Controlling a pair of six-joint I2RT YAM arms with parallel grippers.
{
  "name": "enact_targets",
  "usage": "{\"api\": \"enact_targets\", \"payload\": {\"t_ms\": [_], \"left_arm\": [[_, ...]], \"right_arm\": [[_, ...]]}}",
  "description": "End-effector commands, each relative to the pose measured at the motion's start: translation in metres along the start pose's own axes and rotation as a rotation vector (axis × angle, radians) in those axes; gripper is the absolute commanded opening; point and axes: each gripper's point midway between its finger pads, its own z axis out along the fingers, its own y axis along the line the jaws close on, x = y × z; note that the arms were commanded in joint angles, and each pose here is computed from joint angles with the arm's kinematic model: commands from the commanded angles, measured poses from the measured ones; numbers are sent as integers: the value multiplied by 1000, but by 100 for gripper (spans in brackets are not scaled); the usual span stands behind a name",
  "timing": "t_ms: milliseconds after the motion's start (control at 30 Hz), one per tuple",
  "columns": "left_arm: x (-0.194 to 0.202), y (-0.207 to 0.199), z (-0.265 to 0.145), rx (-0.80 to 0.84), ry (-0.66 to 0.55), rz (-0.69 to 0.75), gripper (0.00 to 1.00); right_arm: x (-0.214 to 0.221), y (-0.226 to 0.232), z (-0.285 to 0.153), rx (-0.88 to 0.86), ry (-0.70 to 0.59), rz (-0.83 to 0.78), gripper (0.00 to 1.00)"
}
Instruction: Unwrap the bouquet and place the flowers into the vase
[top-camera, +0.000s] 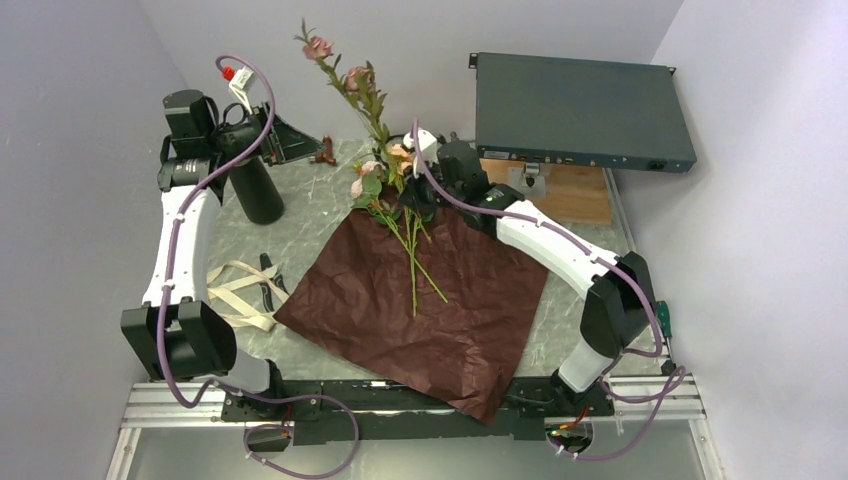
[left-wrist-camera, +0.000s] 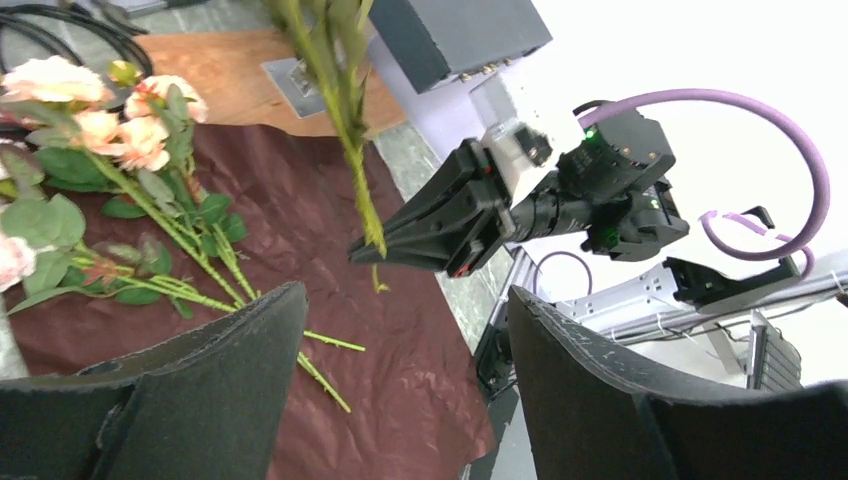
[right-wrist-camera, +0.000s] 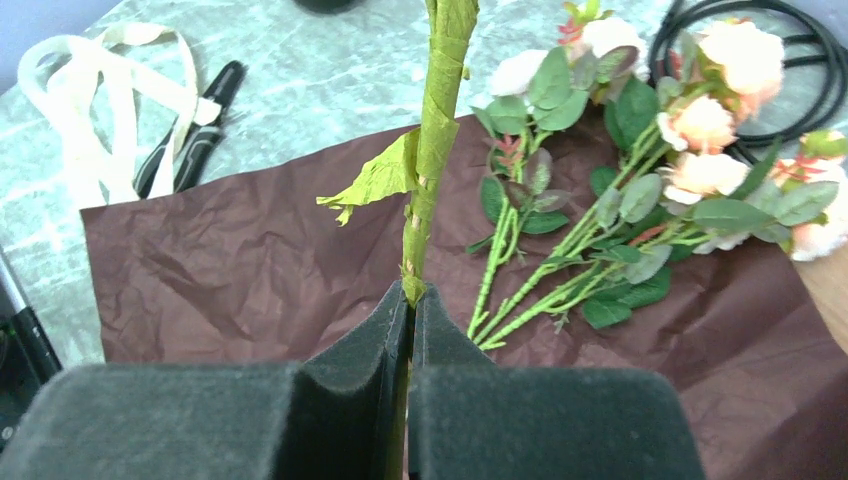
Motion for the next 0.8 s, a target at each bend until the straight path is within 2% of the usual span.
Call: {"api": "enact_targets", "payload": {"t_ms": [0,67,167,367,667,700,733,767], "left_arm": [[-1,-34,11,122,22,73,78],[1,-32,18,120,26,66,75],[-1,-29,25,114,19,63,66],[1,-30,39,121,32,68,54],[-3,-32,40,123,19,64,36],[-4,-33,40,127,16,66,29],[-4,-34,40,128,15,66,13],[-5,-35,40,128,12,68,3]], "right_arm": [[-30,32,-14,-73,-116,-81,0],[-30,39,-17,-77,-124,-90,0],[-30,48,-22,-83,-138,-150,0],[-25,66,-28,-107,-152,-222,0],[-23,70,-27,-122,-151,-250,0],[-22,71,-27,-126,-147,-248,0],[-21,71,-26,-130,-145,-246,0],[-21,73,-26,-137,-145,-248,0]]}}
